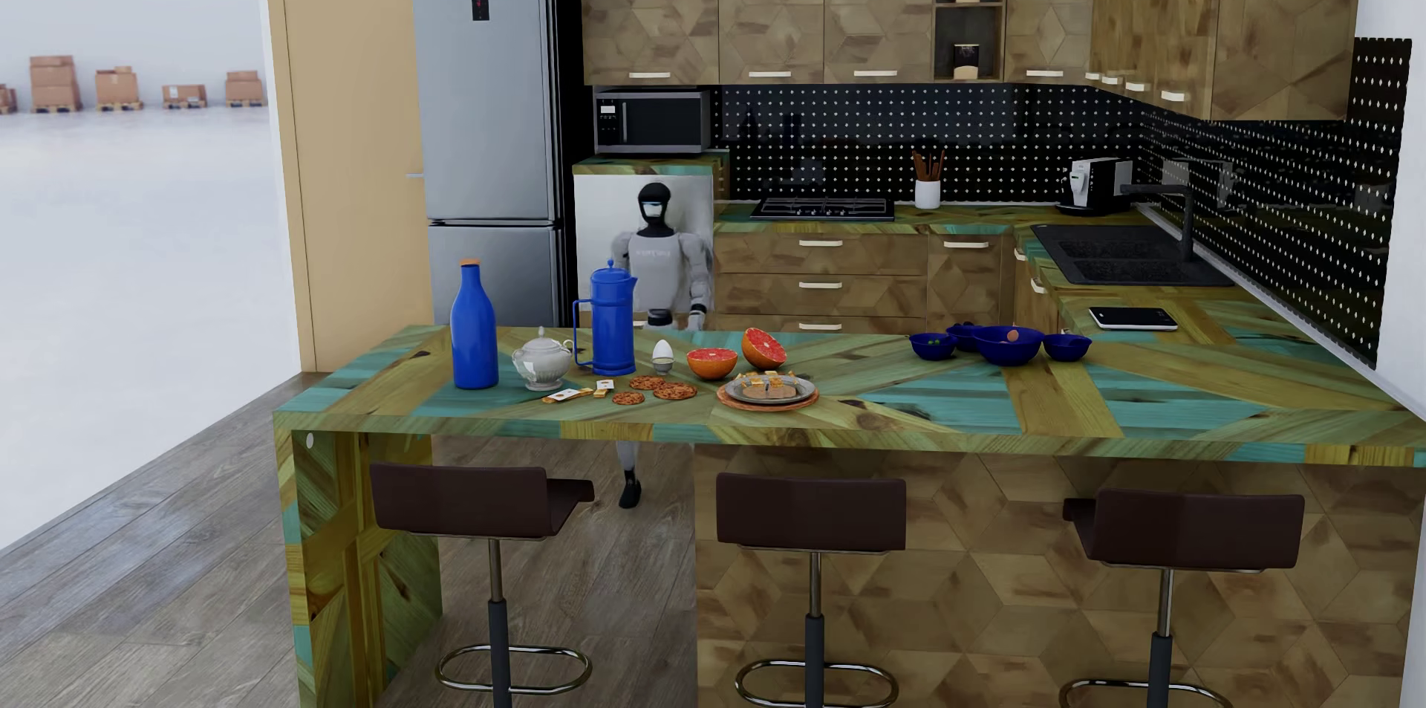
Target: Face back
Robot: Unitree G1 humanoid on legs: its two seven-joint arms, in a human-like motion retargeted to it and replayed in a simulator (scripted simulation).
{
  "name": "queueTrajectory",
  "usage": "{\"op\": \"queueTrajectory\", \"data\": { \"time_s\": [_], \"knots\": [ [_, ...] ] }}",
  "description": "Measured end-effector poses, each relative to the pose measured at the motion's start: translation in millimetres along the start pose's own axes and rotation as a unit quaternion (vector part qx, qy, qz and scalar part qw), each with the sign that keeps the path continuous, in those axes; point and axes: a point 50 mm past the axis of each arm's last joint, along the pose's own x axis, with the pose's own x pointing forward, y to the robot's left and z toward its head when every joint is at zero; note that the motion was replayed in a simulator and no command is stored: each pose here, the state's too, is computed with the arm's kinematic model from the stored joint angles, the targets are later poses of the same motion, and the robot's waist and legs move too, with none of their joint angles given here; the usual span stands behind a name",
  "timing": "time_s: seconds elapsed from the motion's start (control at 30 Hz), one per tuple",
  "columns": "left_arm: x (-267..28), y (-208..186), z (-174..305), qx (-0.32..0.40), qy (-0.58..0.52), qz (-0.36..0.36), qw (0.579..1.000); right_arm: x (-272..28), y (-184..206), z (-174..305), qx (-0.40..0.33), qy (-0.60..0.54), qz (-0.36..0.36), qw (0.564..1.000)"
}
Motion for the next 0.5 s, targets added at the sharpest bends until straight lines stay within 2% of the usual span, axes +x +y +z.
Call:
{"op": "queueTrajectory", "data": {
  "time_s": [0.03, 0.1, 0.17, 0.23, 0.3, 0.37, 0.43, 0.5],
  "knots": [
    [1.5, 10.1, 2.6, -0.005, -0.004, 0.015, 1.0, -5.8, 0.5, -7.5, 0.019, 0.002, -0.007, 1.0],
    [-8.8, 35.2, -18.7, 0.028, 0.026, 0.031, 0.999, -1.8, -2.4, 10.7, -0.014, -0.026, -0.011, 1.0],
    [-18.0, 41.2, -31.5, 0.025, 0.05, 0.05, 0.997, 8.3, -4.7, 55.0, -0.03, -0.086, 0.006, 0.996],
    [-17.1, 29.5, -33.1, 0.011, 0.055, 0.045, 0.997, 11.5, -2.2, 65.7, -0.003, -0.106, 0.024, 0.994],
    [-21.7, 35.9, -40.4, 0.011, 0.065, 0.048, 0.997, 10.1, -0.5, 79.5, 0.012, -0.135, 0.038, 0.99],
    [-17.0, 40.0, -31.9, 0.005, 0.051, 0.051, 0.997, 11.0, 2.0, 73.0, 0.028, -0.126, 0.032, 0.991],
    [-12.8, 35.1, -18.0, 0.008, 0.012, 0.046, 0.999, 9.1, -4.2, 58.3, 0.014, -0.1, 0.01, 0.995],
    [-14.6, 27.3, -23.9, 0.017, 0.016, 0.03, 0.999, 10.4, -3.3, 55.6, 0.012, -0.079, -0.006, 0.997]
  ]
}}
